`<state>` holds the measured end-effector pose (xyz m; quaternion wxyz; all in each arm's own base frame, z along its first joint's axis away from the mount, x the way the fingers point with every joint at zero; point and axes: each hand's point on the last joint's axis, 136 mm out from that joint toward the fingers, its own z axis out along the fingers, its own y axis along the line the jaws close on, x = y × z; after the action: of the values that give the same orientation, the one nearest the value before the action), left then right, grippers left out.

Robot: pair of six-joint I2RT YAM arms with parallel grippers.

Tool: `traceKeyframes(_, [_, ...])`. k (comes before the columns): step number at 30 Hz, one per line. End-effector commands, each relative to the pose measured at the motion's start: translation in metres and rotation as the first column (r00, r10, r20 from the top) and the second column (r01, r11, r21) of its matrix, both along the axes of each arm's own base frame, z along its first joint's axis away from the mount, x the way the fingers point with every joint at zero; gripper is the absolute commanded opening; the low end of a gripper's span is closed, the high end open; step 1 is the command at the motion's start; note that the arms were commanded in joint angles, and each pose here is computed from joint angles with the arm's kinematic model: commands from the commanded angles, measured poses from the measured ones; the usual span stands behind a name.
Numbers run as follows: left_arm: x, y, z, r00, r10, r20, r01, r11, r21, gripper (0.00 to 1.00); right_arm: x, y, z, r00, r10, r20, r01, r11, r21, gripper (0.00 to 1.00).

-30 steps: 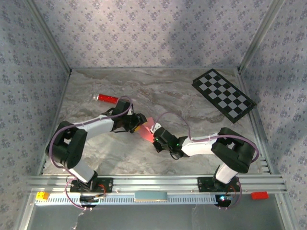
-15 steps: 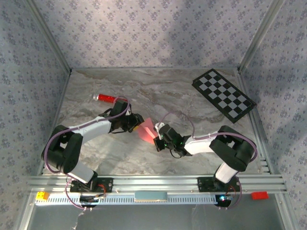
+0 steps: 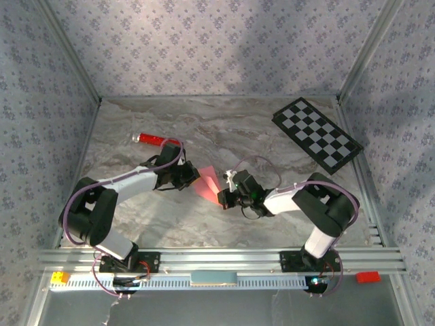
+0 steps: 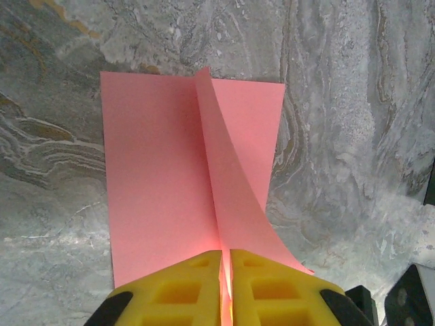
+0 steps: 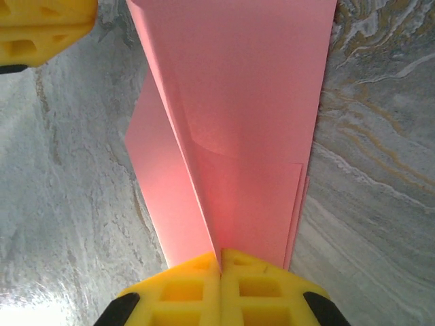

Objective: Fold a paper plane with a square sheet of paper (pick it up from the middle)
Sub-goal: Fourth fold the wing at the center of the table.

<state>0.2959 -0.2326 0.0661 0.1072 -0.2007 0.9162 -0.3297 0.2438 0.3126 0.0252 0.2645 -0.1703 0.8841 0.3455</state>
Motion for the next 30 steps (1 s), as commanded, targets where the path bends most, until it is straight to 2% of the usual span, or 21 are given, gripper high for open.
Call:
traceKeyframes(1, [0.0,-0.006,-0.002,1.0,-0.026,-0.006,0.026,0.999,-0.028,0.09,-0.01,-0.006,-0.017,0.993,-0.008,-0.117,0.009,1.0,0.01,0.0])
traceKeyframes(10, [0.0,-0.028,0.002,0.997,-0.08,0.022,0.082,0.993,-0.083,0.06,-0.008,-0.008,-0.021,0.975,-0.033,-0.219,0.052,0.996,0.079,0.0])
traceKeyframes(30, [0.007,-0.049,-0.009,0.995,-0.093,0.032,0.096,0.988,-0.119,0.06,-0.008,-0.016,-0.032,0.952,-0.061,-0.301,0.081,0.995,0.052,0.0])
